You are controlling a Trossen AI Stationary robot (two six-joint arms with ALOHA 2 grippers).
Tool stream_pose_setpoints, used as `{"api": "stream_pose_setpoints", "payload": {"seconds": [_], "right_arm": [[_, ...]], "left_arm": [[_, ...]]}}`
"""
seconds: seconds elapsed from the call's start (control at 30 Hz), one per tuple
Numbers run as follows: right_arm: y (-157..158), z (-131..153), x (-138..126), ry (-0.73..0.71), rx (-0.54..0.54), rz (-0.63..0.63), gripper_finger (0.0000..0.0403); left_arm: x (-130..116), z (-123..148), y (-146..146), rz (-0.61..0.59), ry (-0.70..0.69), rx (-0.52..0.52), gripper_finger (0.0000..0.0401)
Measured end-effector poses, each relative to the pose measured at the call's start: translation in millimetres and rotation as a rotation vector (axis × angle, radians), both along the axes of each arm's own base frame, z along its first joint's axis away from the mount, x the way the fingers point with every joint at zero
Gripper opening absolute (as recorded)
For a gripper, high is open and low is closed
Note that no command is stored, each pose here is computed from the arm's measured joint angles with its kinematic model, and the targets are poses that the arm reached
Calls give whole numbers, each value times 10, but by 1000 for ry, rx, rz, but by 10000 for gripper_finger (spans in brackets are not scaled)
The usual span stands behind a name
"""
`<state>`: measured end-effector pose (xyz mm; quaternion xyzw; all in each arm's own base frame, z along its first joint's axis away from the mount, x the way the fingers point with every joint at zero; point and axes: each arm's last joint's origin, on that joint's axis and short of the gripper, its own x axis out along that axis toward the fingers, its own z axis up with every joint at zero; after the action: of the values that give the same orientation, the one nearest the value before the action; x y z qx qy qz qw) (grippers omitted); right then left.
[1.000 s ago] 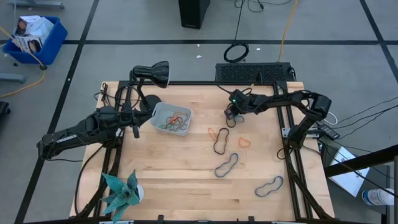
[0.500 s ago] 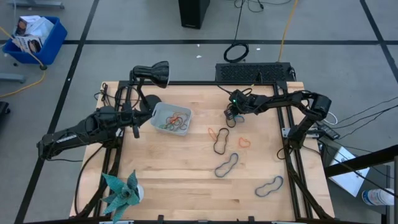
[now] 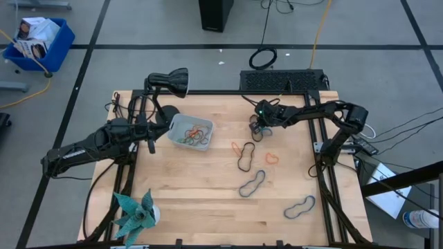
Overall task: Pick and place rubber bands into bin
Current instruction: Put the top black rubber band into the gray bin
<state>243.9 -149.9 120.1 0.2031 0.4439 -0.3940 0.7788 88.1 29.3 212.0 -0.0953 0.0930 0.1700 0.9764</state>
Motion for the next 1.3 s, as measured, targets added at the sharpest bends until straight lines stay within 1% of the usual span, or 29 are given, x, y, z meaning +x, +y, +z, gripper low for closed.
{"api": "stream_pose_setpoints", "payload": {"seconds": [0.1,0.27,0.47,0.57,0.63,0.8,0.9,1.03,1.2,1.3], "right_arm": [[15,128,-22,-18,-40,40,2],[97,665,-78,-174,-180,97,1],[379,1319,-266,-391,-344,186,1],[538,1551,-382,-475,-406,236,1],[627,1662,-448,-512,-447,247,1],[769,1791,-527,-548,-515,249,0],[816,1828,-496,-590,-528,271,0],[865,1878,-384,-676,-557,304,0],[918,1934,-172,-857,-554,467,0],[928,1915,-32,-938,-550,538,0]], "left_arm": [[0,0,0,0,0,0,63],[0,0,0,0,0,0,63],[0,1,0,0,0,0,63],[0,1,0,0,0,0,63],[0,1,0,0,0,0,63],[0,1,0,0,0,0,63],[0,1,0,0,0,0,63],[0,1,0,1,0,0,63],[0,2,0,1,-1,1,63],[0,2,0,1,-1,1,63]]}}
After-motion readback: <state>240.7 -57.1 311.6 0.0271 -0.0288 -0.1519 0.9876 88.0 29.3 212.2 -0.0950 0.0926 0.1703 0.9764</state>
